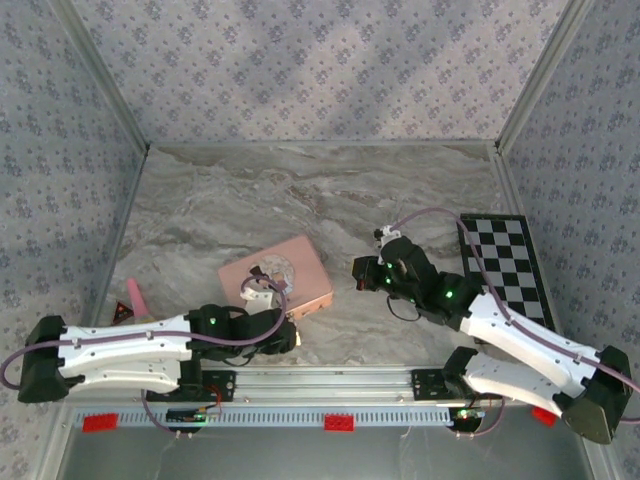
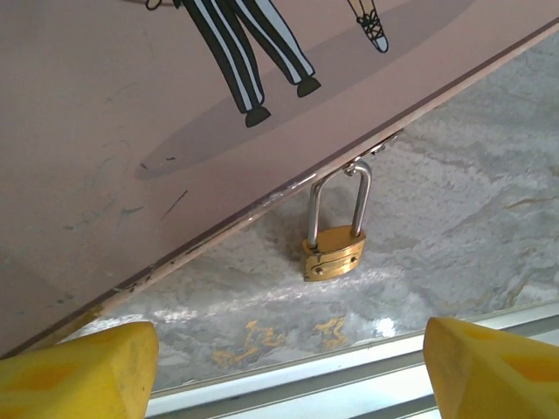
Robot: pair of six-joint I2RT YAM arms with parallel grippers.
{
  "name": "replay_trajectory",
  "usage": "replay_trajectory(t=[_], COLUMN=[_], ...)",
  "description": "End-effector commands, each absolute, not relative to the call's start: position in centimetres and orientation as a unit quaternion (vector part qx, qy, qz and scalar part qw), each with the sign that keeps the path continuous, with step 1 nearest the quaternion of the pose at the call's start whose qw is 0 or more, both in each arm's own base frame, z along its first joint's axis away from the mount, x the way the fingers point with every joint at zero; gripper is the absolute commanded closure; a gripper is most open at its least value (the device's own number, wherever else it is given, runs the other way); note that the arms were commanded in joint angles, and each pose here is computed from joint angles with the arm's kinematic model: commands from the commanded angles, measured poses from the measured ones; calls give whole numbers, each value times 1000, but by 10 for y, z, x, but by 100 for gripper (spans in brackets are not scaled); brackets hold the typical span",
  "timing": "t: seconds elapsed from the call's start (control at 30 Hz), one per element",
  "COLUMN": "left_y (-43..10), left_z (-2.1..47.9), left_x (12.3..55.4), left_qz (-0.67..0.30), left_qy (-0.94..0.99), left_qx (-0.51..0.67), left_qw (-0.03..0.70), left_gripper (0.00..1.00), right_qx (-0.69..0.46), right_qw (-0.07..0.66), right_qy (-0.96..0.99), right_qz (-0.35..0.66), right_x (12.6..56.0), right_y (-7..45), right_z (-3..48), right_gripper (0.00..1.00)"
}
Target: Unlock the padlock with the key
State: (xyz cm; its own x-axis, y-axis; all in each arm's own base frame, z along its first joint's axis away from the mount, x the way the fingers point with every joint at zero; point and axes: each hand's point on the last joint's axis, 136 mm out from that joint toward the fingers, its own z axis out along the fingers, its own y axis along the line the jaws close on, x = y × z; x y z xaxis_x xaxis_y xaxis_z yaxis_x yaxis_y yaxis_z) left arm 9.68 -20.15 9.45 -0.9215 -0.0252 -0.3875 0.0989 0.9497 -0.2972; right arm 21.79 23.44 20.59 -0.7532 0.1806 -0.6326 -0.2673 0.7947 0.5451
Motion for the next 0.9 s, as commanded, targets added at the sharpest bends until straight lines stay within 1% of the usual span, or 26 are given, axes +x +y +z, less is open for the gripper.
replay_trajectory(t=[0.0,0.07,0.13,0.3,0.43,0.57,0.67,0.77,0.87], left_y=[-202,-198,-205,-213,-214,-204,-195,-196,-219], left_z=[86,83,84,88,87,95,96,100,111], left_x=[108,115,125,154,178,205,224,236,235], left_qz=[-153,-147,-169,-187,-171,-146,-143,-159,-213], left_qy=[964,964,958,948,951,950,951,948,932], left_qx=[-12,-19,-28,-35,-27,-13,-18,-13,11], left_qw=[215,220,229,256,257,275,273,277,292], left_gripper=[20,20,20,20,20,21,21,22,25], right_qx=[-24,-19,-18,-21,-20,-17,-17,-18,-18], right_qw=[363,363,361,353,353,354,353,353,351], right_qy=[872,871,872,873,874,874,875,876,876], right_qz=[329,330,331,335,334,331,330,329,331], right_x=[219,219,219,219,221,221,222,222,221], right_y=[232,232,232,238,239,237,237,238,238], right_z=[212,210,208,206,205,203,201,201,201], right_gripper=[100,100,100,100,100,100,100,100,100])
